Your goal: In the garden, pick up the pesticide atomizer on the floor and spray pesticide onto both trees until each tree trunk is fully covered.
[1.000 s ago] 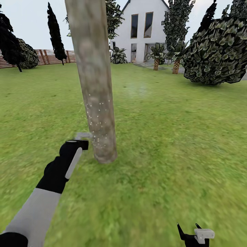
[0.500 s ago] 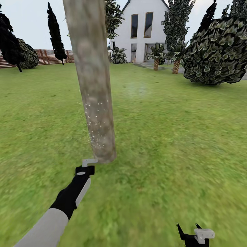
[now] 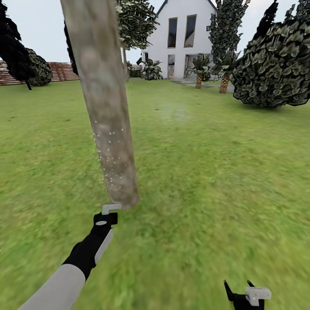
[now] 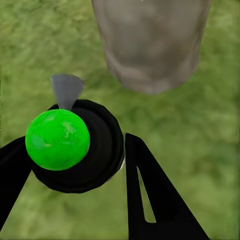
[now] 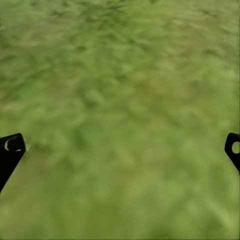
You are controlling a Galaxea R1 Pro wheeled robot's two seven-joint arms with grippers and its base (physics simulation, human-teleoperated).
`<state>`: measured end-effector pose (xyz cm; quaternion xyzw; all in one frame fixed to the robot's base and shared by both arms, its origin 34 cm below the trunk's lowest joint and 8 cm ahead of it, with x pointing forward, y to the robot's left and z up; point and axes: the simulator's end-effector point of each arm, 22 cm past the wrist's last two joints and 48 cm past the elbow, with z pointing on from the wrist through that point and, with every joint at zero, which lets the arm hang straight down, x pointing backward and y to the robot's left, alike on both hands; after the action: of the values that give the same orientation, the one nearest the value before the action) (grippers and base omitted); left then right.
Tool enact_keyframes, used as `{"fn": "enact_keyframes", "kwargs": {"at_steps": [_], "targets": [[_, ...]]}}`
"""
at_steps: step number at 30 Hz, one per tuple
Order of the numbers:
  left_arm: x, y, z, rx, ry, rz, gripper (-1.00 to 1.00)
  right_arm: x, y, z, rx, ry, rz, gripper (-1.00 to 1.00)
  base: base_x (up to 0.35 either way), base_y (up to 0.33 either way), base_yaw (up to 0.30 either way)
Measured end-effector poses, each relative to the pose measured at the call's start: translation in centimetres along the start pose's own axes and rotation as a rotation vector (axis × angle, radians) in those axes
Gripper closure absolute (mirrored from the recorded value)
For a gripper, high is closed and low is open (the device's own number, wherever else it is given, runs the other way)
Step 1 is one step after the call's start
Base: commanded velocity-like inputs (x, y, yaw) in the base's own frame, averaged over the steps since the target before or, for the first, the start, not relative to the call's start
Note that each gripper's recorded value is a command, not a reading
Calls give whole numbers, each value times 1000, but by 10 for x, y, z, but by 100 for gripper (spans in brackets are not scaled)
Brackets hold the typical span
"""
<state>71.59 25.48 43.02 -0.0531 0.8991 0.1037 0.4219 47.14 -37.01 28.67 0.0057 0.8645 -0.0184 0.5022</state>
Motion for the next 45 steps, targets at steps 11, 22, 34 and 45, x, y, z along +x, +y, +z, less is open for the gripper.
{"fn": "enact_keyframes", "kwargs": {"at_steps": [11, 22, 34, 45], "targets": [[-1, -3, -1, 2, -3, 4, 100, -1, 0, 0, 0, -2, 0, -100, 119, -238, 103], [-1, -2, -1, 1, -3, 7, 100, -1, 1, 0, -1, -3, 1, -100, 0, -273, 127], [-1, 3, -1, -15, -1, 7, 100, -1, 1, 0, -1, -2, 1, -100, 23, -273, 246], [2, 12, -1, -54, 11, 1, 100, -1, 1, 0, -1, -3, 1, -100, 114, -273, 109]]}}
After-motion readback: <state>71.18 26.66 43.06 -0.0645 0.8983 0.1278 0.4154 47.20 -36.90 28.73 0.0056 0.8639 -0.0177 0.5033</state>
